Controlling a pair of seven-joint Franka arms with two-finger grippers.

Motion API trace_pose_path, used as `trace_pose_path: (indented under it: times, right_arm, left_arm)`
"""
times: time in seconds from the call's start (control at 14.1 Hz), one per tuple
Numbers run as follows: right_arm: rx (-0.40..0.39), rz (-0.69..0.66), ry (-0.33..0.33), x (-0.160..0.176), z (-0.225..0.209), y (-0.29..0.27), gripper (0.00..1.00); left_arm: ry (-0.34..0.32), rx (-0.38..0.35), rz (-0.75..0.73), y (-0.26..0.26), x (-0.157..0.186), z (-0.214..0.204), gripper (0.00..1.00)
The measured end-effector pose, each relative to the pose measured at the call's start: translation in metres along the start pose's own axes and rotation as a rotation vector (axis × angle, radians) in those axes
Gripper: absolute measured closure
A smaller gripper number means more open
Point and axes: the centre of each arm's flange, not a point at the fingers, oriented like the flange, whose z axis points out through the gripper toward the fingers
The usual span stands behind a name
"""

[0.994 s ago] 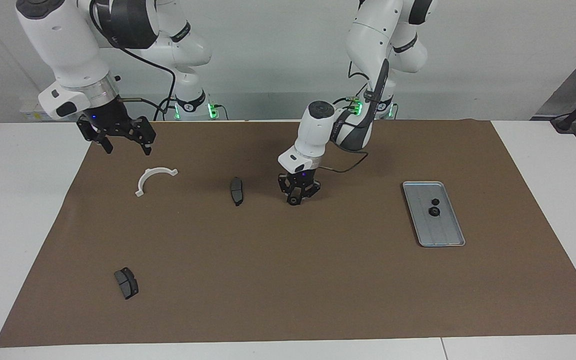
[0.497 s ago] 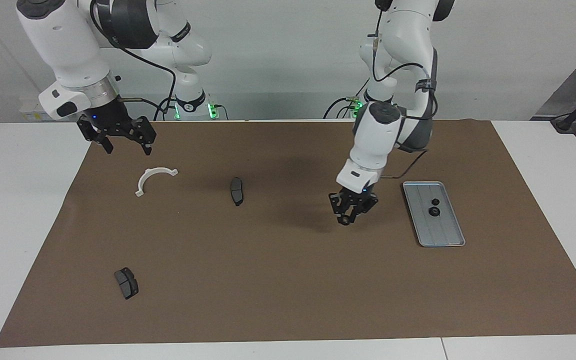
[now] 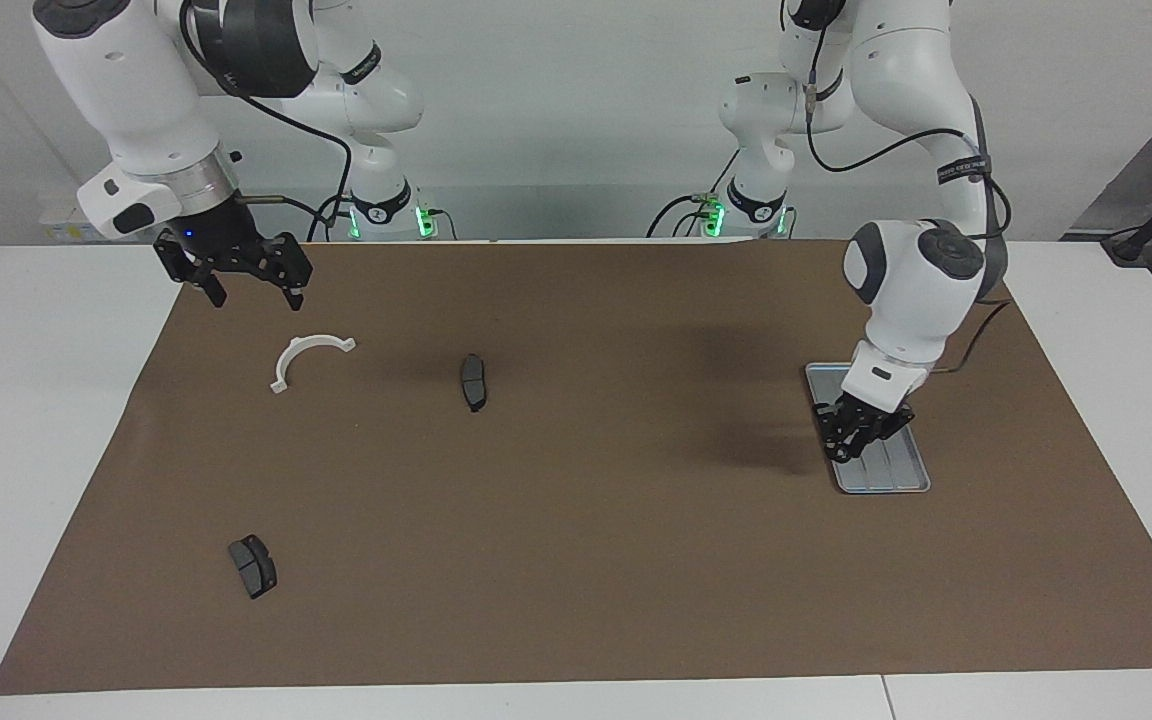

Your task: Pick bearing gear from pile to tray

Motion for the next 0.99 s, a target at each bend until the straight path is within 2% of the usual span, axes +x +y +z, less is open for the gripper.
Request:
trace_pose_path:
  times: [0.21,0.43,0.5,0.57,0.64,0.85,0.99]
  right_arm:
    - [0.000,0.000,0.000,0.000,0.000,0.000,0.00]
    - [0.000,0.000,0.000,0.000,0.000,0.000,0.00]
    - [0.000,0.000,0.000,0.000,0.000,0.000,0.00]
    - [0.000,0.000,0.000,0.000,0.000,0.000,0.00]
    - [0.000,0.000,0.000,0.000,0.000,0.000,0.00]
    - [0.000,0.000,0.000,0.000,0.000,0.000,0.00]
    - [0.000,0.000,0.000,0.000,0.000,0.000,0.00]
  left_arm:
    - [-0.042,0.011,0.049,-0.042,-0.020,0.012,0.65]
    - [-0.049,0.011,0.066,-0.045,-0.027,0.011,0.65]
    - [-0.046,0.010,0.069,-0.043,-0.026,0.009,0.59]
    - [-0.042,0.010,0.070,-0.042,-0.026,0.007,0.48]
    - [-0.038,0.011,0.070,-0.042,-0.025,0.005,0.42]
    - [-0.027,0.012,0.071,-0.042,-0.018,-0.007,0.37]
    - [-0.042,0.011,0.068,-0.042,-0.009,-0.027,0.21]
